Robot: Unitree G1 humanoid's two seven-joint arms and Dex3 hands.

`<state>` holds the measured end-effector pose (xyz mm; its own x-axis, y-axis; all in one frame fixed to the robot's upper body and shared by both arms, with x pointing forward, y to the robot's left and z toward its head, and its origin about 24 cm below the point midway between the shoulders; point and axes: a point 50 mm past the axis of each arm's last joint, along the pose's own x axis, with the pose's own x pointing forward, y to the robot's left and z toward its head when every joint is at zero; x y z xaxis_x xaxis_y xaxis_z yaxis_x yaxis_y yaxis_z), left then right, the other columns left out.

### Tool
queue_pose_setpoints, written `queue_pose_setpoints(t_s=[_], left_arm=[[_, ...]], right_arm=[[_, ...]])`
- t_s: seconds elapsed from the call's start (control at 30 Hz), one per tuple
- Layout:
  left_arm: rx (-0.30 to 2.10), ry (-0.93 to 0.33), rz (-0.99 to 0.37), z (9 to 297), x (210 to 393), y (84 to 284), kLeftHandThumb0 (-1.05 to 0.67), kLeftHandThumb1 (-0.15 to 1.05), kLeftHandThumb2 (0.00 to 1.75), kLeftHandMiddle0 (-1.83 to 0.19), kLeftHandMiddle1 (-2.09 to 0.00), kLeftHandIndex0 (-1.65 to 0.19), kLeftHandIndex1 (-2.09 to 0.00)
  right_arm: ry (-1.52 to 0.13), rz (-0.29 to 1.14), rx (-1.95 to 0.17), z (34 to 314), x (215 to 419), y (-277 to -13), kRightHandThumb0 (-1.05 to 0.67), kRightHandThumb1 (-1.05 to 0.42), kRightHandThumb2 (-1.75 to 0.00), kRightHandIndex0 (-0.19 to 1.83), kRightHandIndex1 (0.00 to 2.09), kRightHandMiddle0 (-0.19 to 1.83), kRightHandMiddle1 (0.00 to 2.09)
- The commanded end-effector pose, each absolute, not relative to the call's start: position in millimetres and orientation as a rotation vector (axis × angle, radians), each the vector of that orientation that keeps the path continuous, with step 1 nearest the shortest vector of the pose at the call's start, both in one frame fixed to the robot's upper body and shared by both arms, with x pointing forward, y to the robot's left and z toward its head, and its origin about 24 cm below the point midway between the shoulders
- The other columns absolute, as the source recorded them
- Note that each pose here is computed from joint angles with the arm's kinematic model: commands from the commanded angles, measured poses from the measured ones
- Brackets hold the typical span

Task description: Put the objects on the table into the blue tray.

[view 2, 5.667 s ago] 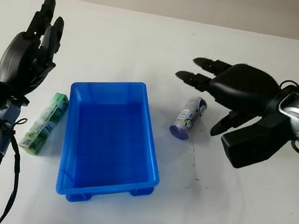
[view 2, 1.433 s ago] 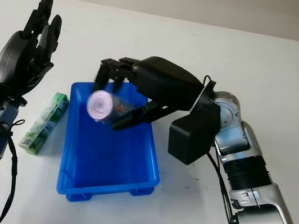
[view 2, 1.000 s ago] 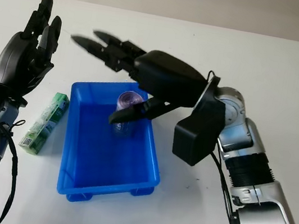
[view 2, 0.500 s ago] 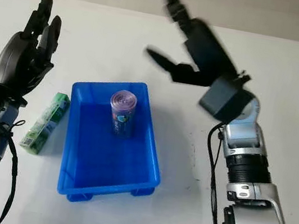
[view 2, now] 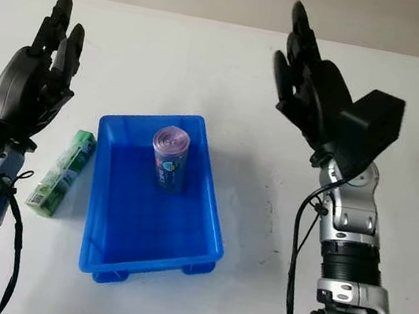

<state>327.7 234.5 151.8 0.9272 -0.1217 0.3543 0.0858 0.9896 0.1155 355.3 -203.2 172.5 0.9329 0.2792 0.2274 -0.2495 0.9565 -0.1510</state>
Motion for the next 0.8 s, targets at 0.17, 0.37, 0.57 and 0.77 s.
queue_pose_setpoints(t_s=[0.17,0.37,0.57,0.77], left_arm=[[0.162,-0.367,-0.077,158,320.3,246.0,-0.73,1.05,0.63,0.19,0.0,0.19,0.0],[0.271,-0.341,-0.072,165,311.1,260.8,-0.73,1.05,0.6,0.19,0.0,0.19,0.0],[0.452,-0.316,-0.054,175,297.1,276.5,-0.74,1.05,0.54,0.19,0.0,0.19,0.0],[0.735,-0.253,-0.033,190,279.7,295.3,-0.75,1.05,0.55,0.19,0.0,0.19,0.0]], right_arm=[[-0.205,0.25,-0.077,169,351,-205,-0.68,-1.05,-0.71,-0.19,0.0,-0.19,0.0],[-0.196,0.245,-0.064,168,349,-204,-0.68,-1.05,-0.72,-0.19,0.0,-0.19,0.0],[-0.197,0.246,-0.048,168,349,-203,-0.69,-1.05,-0.73,-0.19,0.0,-0.19,0.0],[-0.193,0.249,-0.049,169,349,-202,-0.69,-1.05,-0.73,-0.19,0.0,-0.19,0.0]])
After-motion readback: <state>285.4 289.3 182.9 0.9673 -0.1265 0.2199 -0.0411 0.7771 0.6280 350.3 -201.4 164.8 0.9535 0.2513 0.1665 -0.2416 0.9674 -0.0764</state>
